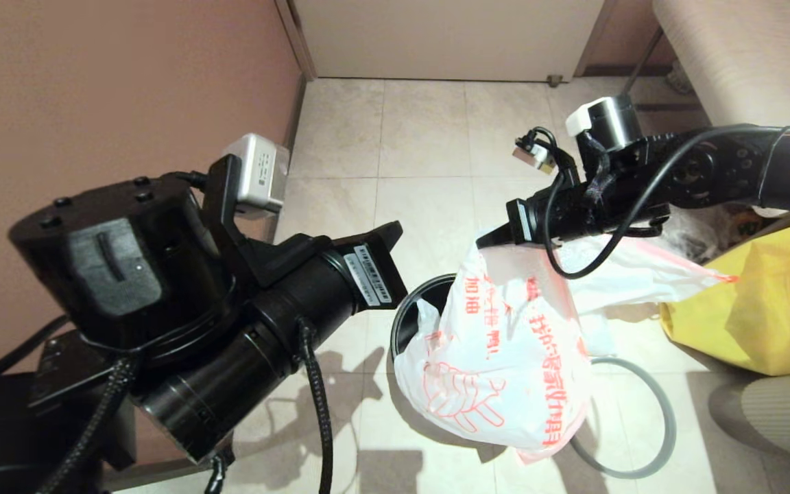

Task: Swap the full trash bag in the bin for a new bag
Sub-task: Put the new garbage bag on the trash can

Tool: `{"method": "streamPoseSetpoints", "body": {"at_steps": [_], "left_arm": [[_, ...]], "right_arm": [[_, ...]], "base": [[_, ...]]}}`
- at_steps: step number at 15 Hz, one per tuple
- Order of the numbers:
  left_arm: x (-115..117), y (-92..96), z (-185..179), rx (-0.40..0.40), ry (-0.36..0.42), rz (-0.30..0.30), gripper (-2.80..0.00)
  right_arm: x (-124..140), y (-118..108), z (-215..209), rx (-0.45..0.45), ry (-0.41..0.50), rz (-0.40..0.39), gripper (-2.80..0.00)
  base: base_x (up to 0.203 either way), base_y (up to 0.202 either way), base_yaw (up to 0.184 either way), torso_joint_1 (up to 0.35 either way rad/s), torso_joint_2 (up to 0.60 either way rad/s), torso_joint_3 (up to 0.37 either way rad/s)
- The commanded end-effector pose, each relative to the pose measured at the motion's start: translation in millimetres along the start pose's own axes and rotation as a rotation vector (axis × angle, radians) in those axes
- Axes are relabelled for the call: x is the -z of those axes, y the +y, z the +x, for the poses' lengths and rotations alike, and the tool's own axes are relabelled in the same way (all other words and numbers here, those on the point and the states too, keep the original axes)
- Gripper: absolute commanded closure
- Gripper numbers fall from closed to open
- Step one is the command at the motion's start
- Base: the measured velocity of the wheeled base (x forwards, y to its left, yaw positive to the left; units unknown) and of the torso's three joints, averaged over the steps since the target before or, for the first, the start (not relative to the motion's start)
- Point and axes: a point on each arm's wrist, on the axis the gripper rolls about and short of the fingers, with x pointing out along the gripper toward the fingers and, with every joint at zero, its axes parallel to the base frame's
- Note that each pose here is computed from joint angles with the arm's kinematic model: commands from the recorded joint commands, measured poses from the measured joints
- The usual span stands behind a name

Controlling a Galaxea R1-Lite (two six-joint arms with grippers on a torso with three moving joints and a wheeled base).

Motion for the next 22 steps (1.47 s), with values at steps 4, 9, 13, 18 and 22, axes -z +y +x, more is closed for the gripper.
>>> {"method": "streamPoseSetpoints", "body": {"at_steps": [4, 9, 13, 18, 22], "left_arm": [[-12.5, 3.5, -1.7, -0.012, -0.047, -0.01, 0.0], [-15.5, 3.5, -3.9, -0.009, -0.055, -0.012, 0.0], [-25.6, 3.2, -11.1, -0.001, -0.089, 0.004, 0.0], [-40.3, 2.0, -23.8, 0.018, -0.133, 0.008, 0.0], [-45.5, -0.9, -30.3, 0.038, -0.145, 0.0, 0.0]], "right_arm": [[-9.2, -18.4, 35.5, 0.25, -0.303, 0.13, 0.0], [40.3, -25.3, 108.6, 0.411, -0.301, 0.21, 0.0], [80.3, -29.5, 140.7, 0.548, -0.192, 0.214, 0.0], [97.3, -42.0, 195.8, 0.573, -0.126, 0.201, 0.0], [130.8, -59.7, 236.5, 0.596, -0.018, 0.083, 0.0]], "base": [[0.0, 0.0, 0.0, 0.0, 0.0, 0.0], [0.0, 0.0, 0.0, 0.0, 0.0, 0.0], [0.0, 0.0, 0.0, 0.0, 0.0, 0.0], [0.0, 0.0, 0.0, 0.0, 0.0, 0.0], [0.0, 0.0, 0.0, 0.0, 0.0, 0.0]]}}
